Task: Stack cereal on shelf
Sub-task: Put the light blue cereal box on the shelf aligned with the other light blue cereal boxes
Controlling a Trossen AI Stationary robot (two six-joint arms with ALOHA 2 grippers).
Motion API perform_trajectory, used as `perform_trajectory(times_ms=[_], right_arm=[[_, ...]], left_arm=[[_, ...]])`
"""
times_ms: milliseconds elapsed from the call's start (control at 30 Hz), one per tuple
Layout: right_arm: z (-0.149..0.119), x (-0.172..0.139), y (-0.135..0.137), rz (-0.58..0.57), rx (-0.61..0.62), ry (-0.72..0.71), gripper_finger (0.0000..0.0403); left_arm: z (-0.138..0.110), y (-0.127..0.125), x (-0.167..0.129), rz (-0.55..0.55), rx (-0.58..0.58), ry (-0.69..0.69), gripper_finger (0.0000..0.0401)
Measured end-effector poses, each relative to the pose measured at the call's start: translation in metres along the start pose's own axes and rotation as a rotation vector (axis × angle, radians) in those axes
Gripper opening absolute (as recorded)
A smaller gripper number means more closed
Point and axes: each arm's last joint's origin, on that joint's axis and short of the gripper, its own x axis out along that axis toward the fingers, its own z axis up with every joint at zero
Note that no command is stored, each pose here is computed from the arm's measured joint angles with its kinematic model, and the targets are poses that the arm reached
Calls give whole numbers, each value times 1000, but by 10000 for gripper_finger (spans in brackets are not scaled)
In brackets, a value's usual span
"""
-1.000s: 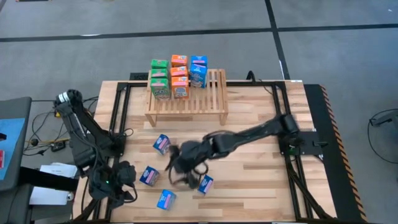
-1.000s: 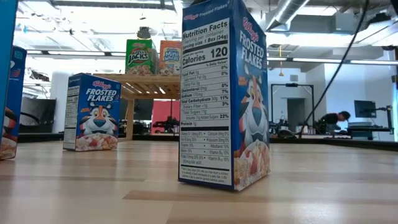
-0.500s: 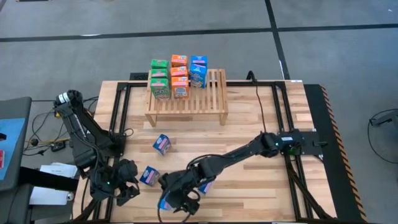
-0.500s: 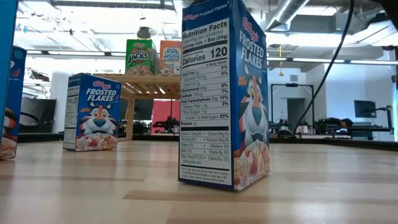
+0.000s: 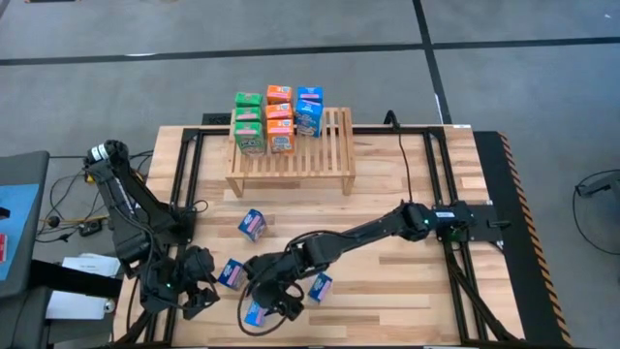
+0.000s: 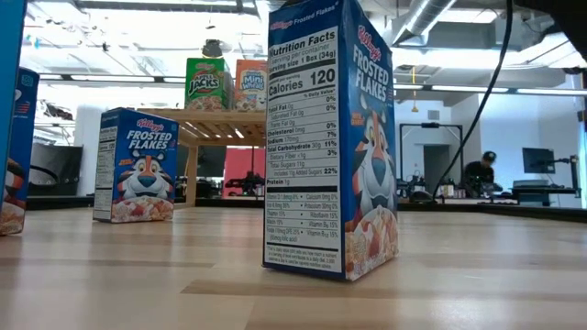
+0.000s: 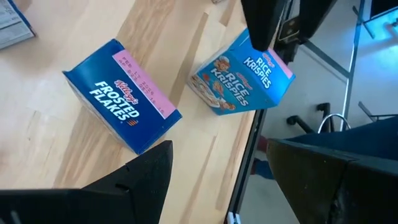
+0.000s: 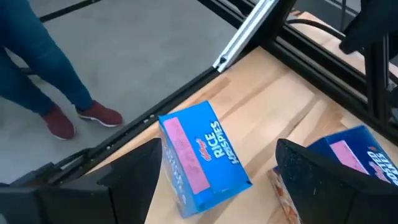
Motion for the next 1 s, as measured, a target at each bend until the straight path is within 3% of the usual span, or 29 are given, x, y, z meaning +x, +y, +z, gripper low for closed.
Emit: perform_trajectory(times_ms=[400,567,1000], right_arm=[[-27,17,-25,-20,37,-19,338],[-36,30,-24,68,99,-55,335],[-35,31,-22,97,116,-69,329]], left_arm=[[0,4,0,41,63,-24,250],[1,5,0,61,77,-56,250],[2,8,-1,93,110,-106,250]])
